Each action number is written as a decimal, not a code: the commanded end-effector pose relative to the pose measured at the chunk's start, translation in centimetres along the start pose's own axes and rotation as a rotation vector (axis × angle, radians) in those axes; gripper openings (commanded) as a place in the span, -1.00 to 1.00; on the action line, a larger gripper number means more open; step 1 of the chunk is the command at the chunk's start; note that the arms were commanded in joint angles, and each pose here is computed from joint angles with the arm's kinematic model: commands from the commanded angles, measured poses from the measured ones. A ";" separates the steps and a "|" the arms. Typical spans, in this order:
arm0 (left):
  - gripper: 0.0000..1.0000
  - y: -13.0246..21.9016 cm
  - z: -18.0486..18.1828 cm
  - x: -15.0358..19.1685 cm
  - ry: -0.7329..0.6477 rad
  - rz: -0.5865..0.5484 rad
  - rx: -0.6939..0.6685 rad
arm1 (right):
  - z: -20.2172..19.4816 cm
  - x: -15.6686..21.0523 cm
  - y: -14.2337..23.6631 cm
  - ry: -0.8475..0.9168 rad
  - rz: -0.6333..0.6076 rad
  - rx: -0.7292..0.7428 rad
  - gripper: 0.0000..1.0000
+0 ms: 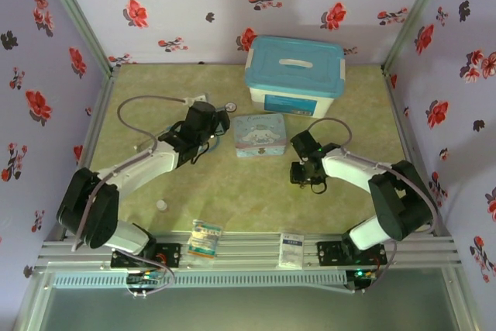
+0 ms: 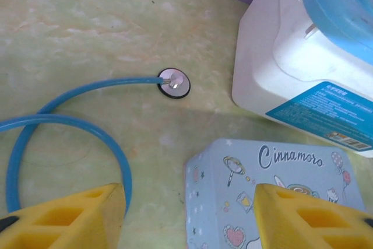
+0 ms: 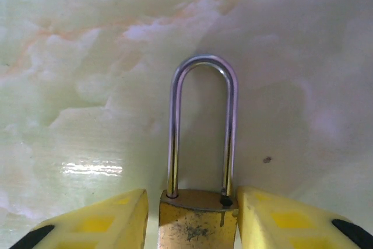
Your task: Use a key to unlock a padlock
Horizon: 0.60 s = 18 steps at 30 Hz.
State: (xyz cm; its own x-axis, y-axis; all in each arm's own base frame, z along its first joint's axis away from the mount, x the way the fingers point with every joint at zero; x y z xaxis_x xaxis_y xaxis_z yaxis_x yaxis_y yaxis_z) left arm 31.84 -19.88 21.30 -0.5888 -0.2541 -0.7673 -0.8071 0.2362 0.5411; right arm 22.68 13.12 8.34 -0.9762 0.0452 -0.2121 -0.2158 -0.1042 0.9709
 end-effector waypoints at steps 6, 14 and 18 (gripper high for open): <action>0.25 1.5 0.8 0.4 -0.029 0.015 -0.009 | -0.5 0.0 0.9 0.002 -0.019 0.050 -0.05; 0.63 5.9 3.2 0.0 -0.107 -0.033 -0.075 | -1.7 -3.7 8.2 -0.020 -0.366 0.078 0.98; 0.91 7.9 7.5 0.0 -0.218 -0.105 -0.232 | -5.1 -6.2 11.6 -0.121 -0.574 0.111 0.98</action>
State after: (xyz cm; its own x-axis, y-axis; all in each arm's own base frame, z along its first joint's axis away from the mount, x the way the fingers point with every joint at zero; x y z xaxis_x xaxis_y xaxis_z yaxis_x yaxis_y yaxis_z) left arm 26.44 -14.13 23.96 -0.5138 -0.1776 -0.8393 -0.8570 0.1512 0.4926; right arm 24.83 9.32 18.01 -0.8006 0.1488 -0.5805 -0.5916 -0.0421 0.8051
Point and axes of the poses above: each hand's point on the last joint's axis, 136 mm out from that joint toward the fingers, its own y axis back along the fingers, its own z axis along the line the jaws close on, x = y × z, the point moved 7 cm from there along y, back along the fingers, and after that the axes turned 3 degrees about -y, right-handed, at the moved point
